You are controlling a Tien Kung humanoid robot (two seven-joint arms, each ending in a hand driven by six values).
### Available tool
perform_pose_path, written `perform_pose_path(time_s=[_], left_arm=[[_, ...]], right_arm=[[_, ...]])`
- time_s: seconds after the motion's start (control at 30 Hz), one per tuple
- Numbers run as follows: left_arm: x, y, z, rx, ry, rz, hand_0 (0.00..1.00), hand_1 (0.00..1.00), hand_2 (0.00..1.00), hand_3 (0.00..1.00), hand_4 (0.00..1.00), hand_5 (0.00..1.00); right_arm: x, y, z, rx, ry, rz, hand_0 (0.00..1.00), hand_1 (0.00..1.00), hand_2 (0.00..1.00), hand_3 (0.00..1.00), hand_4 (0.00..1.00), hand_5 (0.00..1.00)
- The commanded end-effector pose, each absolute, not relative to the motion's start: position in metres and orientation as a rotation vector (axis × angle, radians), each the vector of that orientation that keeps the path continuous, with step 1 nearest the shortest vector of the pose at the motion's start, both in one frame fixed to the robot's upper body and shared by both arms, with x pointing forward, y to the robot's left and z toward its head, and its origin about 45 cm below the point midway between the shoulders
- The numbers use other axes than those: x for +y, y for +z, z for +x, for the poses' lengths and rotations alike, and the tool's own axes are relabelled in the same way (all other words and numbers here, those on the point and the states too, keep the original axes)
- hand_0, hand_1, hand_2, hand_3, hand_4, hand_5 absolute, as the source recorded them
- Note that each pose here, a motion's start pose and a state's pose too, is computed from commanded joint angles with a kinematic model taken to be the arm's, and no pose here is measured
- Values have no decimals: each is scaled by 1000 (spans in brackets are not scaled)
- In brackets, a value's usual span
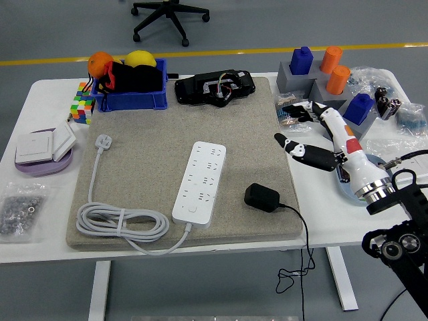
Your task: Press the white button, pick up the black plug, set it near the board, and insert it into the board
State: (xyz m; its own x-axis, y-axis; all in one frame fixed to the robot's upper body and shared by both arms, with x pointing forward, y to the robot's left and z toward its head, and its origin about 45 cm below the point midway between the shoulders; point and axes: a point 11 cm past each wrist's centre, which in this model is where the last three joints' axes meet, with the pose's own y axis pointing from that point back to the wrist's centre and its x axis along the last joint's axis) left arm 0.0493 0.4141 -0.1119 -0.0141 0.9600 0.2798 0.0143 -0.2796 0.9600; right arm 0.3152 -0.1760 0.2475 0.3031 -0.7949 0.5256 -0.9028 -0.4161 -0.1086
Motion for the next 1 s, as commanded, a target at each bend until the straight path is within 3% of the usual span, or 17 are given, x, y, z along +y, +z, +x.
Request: perform_pose_path(time_s=[0.07,0.1,0.27,0.3,0.47,0.5,0.67,0.7,0.87,0.9,1.0], left_arm=[[414,-112,49,1083,1421,1416,625,631,640,695,587,376],[414,-112,49,1083,1421,1416,625,632,640,695,587,377],[413,-112,49,1084,1418,1416,625,632,640,695,587,377],[413,-112,48,1084,1418,1418,625,631,640,695,587,377],[413,-112,49,1083,1417,1418,625,631,640,695,587,377],[413,-112,49,1082,1417,1419,625,631,640,695,587,377],[414,-112,48,1082,1415,1423,625,631,640,695,587,377],[414,-112,48,1081,1415,1423,625,631,640,695,587,376],[416,-112,48,1080,1414,1427,625,631,640,695,587,376],[416,-111,48,1080,1414,1429,625,631,640,695,587,376],[416,-111,48,1079,1414,1429,625,631,640,695,587,376]], right_arm=[[-168,245,313,-1529,757,2382,564,569,666,687,825,466],[-162,244,312,-1502,752,2393,392,342,446,681,819,478],[-131,232,303,-1352,744,2376,392,342,446,681,819,478],[-122,230,302,-1326,774,2342,141,134,230,680,826,476],[-98,214,297,-1203,823,2195,141,134,230,680,826,476],[-94,211,297,-1178,842,2160,2,2,119,673,822,434],[-84,199,298,-1066,875,2027,2,2,119,673,822,434],[-82,197,297,-1044,872,2006,2,2,74,649,663,257],[-74,188,293,-941,876,1958,2,2,74,649,663,257],[-71,187,292,-920,880,1957,2,2,71,635,605,236],[-66,182,290,-876,893,1953,2,2,71,635,605,236]])
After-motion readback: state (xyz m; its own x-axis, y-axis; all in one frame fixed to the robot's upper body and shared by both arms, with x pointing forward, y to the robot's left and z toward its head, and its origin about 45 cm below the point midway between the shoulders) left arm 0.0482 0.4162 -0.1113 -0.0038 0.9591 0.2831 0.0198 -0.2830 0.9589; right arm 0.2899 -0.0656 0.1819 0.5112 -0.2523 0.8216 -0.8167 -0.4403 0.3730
